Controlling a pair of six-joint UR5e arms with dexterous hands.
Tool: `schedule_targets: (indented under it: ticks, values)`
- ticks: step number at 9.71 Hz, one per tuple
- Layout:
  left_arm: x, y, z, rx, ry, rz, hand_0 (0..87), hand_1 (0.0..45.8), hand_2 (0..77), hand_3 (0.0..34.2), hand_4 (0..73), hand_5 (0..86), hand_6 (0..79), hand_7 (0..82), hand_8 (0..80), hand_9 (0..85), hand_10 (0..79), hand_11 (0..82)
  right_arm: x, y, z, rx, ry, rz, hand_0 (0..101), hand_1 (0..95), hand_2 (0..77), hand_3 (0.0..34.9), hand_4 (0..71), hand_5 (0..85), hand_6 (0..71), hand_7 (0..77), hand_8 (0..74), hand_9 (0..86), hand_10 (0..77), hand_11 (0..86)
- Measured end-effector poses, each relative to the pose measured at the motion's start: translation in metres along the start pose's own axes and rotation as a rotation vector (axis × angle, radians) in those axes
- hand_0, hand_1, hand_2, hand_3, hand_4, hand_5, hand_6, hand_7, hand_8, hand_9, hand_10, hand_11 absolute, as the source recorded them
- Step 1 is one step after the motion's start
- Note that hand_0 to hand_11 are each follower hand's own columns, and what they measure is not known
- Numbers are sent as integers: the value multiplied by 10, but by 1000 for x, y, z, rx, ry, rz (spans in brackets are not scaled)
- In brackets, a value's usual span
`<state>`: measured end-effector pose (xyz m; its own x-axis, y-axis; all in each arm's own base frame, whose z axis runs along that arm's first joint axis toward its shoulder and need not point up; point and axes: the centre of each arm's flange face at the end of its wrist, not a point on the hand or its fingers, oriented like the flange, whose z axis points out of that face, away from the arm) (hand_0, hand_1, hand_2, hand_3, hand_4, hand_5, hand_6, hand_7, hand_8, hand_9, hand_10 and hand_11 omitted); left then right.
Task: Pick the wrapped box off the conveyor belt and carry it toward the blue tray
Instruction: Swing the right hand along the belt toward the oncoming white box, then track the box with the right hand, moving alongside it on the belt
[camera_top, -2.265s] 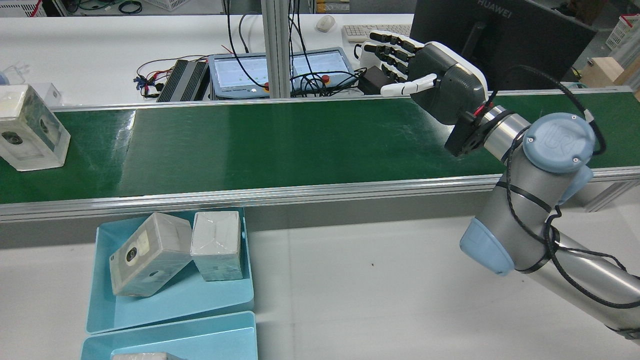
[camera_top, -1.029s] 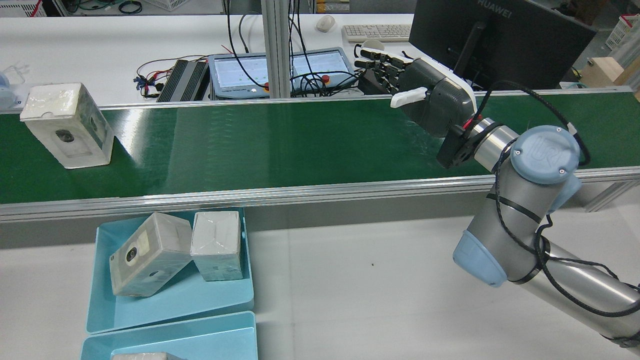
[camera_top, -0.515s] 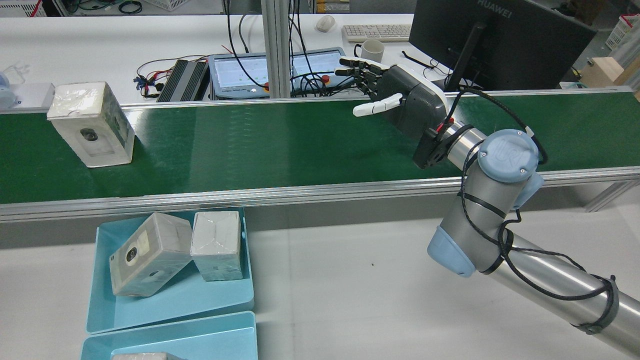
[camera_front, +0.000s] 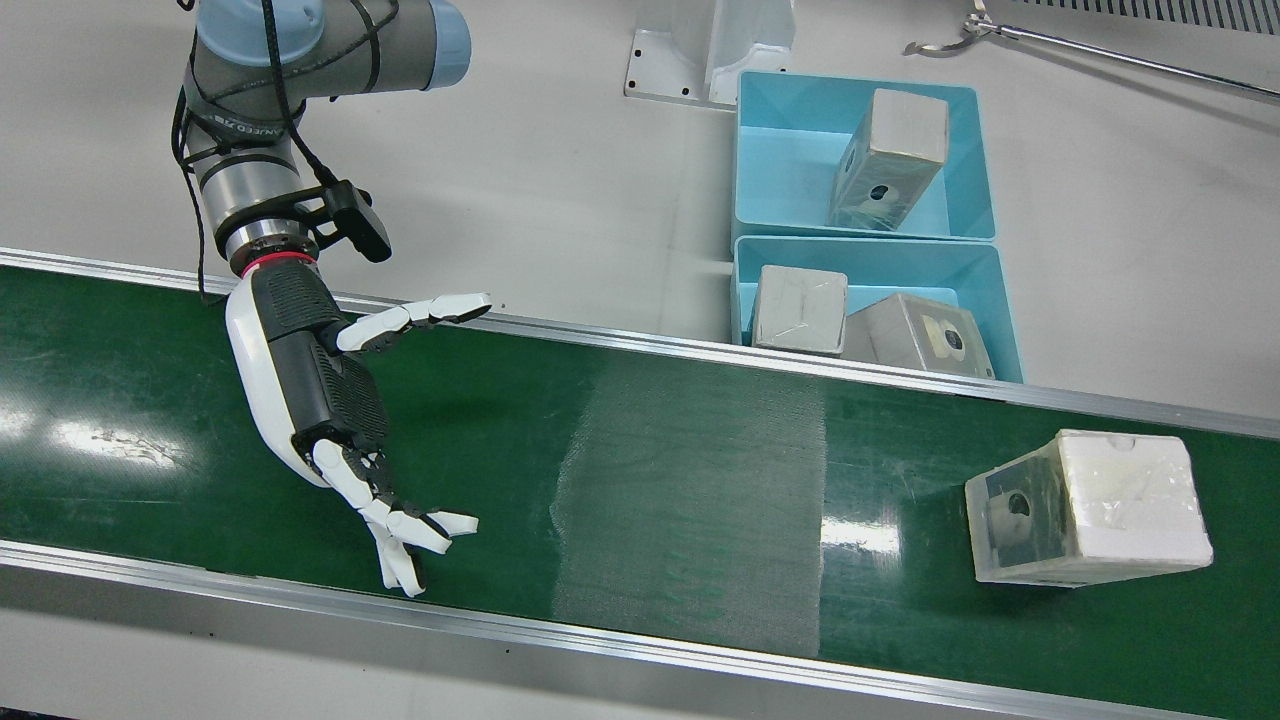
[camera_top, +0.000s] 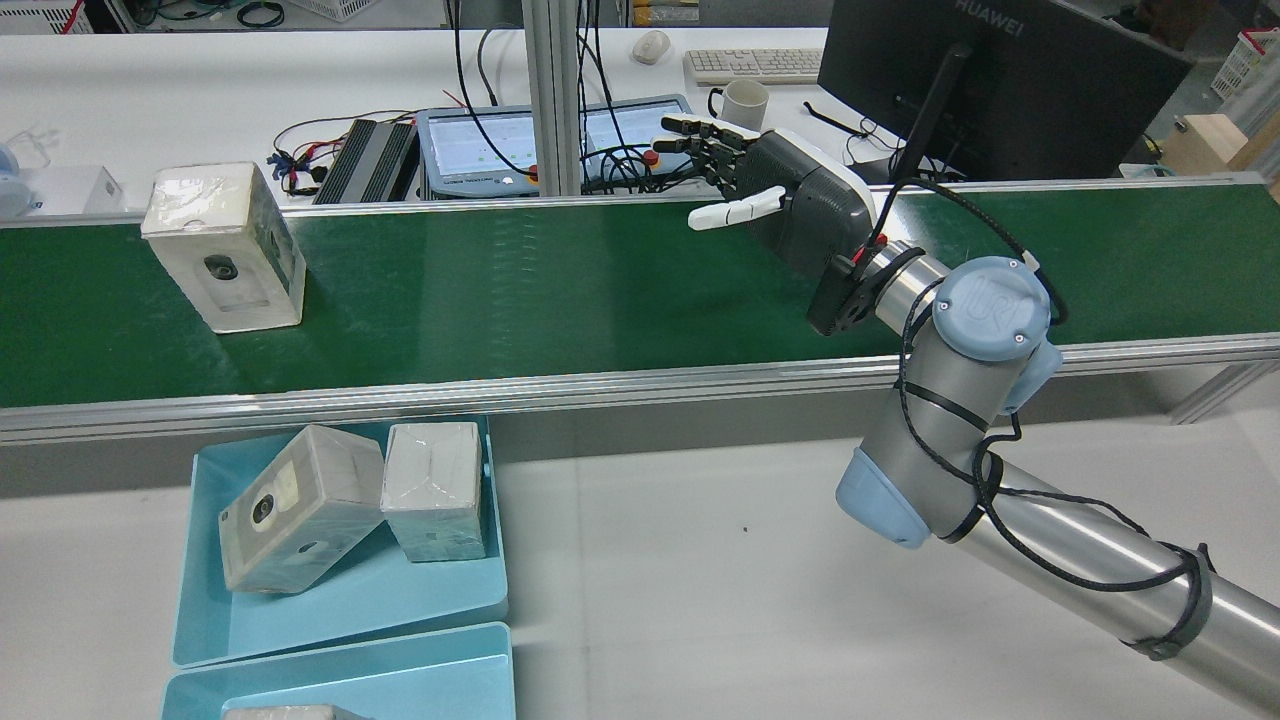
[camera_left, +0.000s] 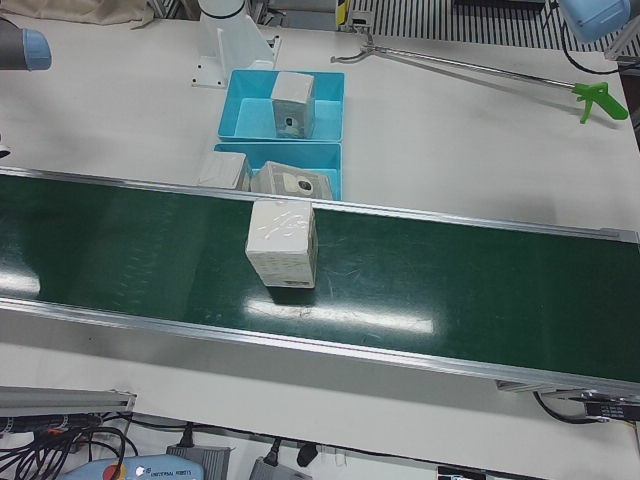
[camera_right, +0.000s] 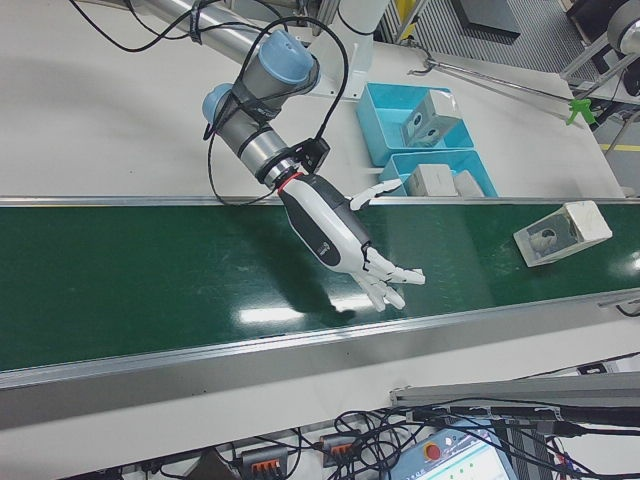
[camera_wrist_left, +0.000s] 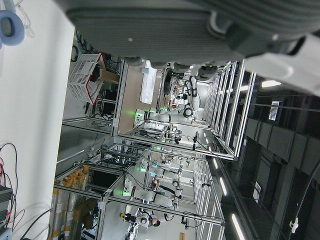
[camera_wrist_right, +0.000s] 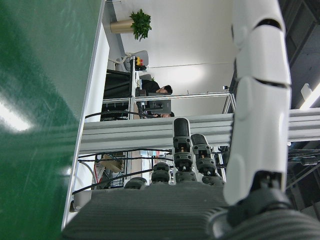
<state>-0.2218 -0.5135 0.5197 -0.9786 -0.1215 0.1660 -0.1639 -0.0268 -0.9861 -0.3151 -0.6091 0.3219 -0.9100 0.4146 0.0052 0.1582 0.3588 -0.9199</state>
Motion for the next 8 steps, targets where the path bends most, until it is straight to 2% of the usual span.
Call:
schedule_targets:
  ticks: [3, 8]
  values:
    - [0, 0, 0, 0, 0, 0, 0, 0, 11, 0, 5, 11, 5, 5, 5, 0, 5, 5, 0, -2, -2, 4, 2, 1, 476, 147, 125, 0, 93, 125, 76, 235, 33, 54, 0, 11]
    - [0, 0, 0, 0, 0, 0, 0, 0, 11, 0, 5, 11, 5, 5, 5, 0, 5, 0, -13, 4, -5, -4, -13, -3, 486, 158, 125, 0, 109, 136, 71, 229, 33, 49, 0, 11]
